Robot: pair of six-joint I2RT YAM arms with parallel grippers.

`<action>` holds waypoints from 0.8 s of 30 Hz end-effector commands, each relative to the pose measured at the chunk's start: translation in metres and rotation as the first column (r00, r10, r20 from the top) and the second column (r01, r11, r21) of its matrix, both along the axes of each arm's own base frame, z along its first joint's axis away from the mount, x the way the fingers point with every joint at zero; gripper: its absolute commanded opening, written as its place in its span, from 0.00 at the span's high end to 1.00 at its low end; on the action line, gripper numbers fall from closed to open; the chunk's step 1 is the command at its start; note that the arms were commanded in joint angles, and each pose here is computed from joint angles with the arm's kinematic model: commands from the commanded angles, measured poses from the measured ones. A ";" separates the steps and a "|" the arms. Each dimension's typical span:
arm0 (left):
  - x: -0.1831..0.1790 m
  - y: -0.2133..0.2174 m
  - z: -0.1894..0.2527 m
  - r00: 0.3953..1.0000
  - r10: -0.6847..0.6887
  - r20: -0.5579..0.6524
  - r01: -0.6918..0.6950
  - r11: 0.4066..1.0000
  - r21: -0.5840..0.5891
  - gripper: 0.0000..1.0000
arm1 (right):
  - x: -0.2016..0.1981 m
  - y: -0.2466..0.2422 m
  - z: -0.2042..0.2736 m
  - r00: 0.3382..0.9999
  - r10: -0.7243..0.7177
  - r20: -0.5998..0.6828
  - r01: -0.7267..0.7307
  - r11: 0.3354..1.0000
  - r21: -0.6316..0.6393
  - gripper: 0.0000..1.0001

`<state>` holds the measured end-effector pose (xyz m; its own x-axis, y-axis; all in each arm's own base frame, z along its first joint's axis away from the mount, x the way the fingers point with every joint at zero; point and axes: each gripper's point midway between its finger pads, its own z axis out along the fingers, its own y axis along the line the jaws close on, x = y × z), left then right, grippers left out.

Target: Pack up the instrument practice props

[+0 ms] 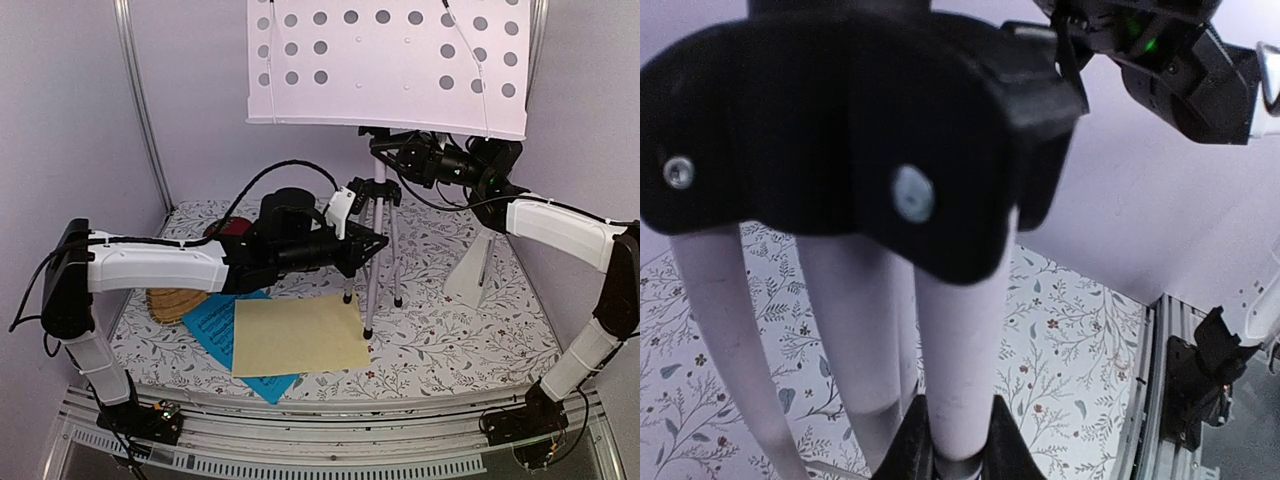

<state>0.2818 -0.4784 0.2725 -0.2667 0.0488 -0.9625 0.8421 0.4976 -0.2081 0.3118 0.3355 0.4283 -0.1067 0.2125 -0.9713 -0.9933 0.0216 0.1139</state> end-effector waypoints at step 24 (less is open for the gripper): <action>-0.041 -0.037 0.005 0.967 -0.034 0.252 0.073 0.986 -0.149 1.00 | -0.077 -0.029 0.005 0.992 -0.059 0.109 0.050 0.995 0.088 0.99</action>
<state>0.2400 -0.5140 0.2445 -0.1067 -0.0009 -0.9943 0.9133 0.3951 -0.0984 0.2644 0.3169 0.3956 -0.0820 0.2083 -0.9746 -0.9902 0.0935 0.1033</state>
